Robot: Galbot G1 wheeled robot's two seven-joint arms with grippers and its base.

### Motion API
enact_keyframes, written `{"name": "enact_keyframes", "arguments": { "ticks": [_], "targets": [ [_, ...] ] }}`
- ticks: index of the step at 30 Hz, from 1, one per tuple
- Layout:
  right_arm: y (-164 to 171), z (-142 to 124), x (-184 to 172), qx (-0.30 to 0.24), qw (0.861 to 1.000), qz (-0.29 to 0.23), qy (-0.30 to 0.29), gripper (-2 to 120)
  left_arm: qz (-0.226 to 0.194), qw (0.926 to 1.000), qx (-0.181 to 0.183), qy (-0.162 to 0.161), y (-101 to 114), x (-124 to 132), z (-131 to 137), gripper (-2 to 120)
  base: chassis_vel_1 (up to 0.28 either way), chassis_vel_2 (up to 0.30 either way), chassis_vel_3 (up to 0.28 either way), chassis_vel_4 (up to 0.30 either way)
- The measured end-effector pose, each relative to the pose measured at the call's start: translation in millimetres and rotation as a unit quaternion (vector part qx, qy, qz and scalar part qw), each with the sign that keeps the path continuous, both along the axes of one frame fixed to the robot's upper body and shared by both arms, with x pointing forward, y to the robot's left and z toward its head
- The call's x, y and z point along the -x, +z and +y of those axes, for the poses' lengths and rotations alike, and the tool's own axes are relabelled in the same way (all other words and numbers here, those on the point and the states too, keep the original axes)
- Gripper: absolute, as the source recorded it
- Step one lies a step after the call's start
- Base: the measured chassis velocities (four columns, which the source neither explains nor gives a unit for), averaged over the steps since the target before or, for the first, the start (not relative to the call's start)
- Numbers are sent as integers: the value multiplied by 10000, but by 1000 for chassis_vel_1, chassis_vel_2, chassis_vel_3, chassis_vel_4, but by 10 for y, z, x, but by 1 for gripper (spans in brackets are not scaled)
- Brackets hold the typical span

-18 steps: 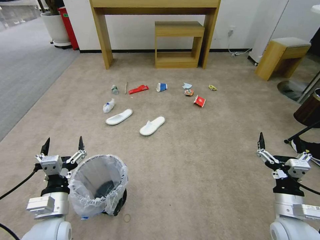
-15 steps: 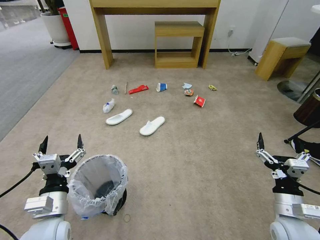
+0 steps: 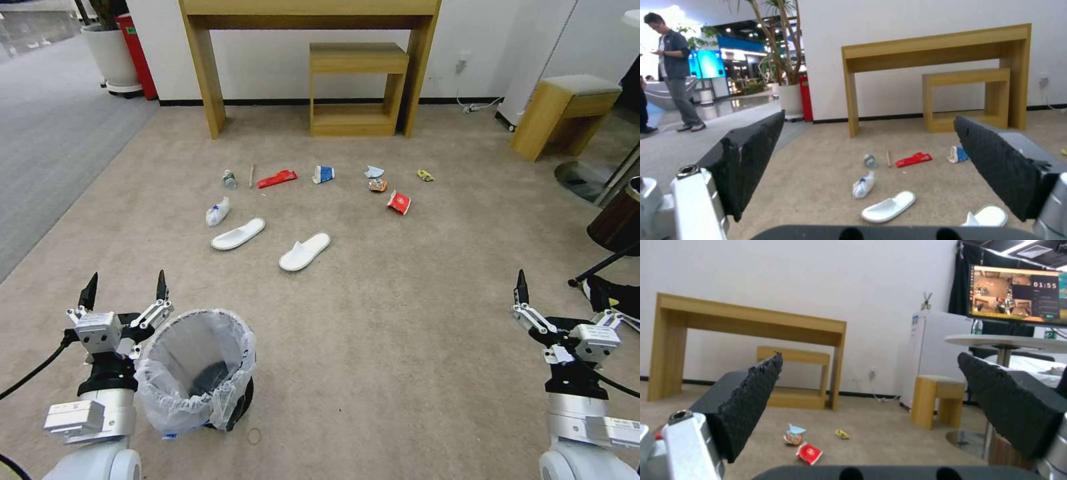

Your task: Pick up the trash bin and place the garbage on the floor into it.

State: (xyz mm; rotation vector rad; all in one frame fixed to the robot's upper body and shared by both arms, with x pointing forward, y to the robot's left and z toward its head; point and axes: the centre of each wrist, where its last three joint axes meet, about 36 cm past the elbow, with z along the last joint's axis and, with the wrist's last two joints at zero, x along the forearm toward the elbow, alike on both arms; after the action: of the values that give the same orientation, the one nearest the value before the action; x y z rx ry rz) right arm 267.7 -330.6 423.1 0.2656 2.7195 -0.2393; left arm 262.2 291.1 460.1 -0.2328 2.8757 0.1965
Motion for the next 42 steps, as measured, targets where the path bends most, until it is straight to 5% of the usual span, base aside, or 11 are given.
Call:
{"name": "enact_keyframes", "arguments": {
  "ticks": [42],
  "targets": [
    [-54, 25, 7, 100, 9999, -85, -23, 100, 119, 9998, -93, -120, -43, 62, 51, 100, 40, 38, -42, -38]
  ]
}}
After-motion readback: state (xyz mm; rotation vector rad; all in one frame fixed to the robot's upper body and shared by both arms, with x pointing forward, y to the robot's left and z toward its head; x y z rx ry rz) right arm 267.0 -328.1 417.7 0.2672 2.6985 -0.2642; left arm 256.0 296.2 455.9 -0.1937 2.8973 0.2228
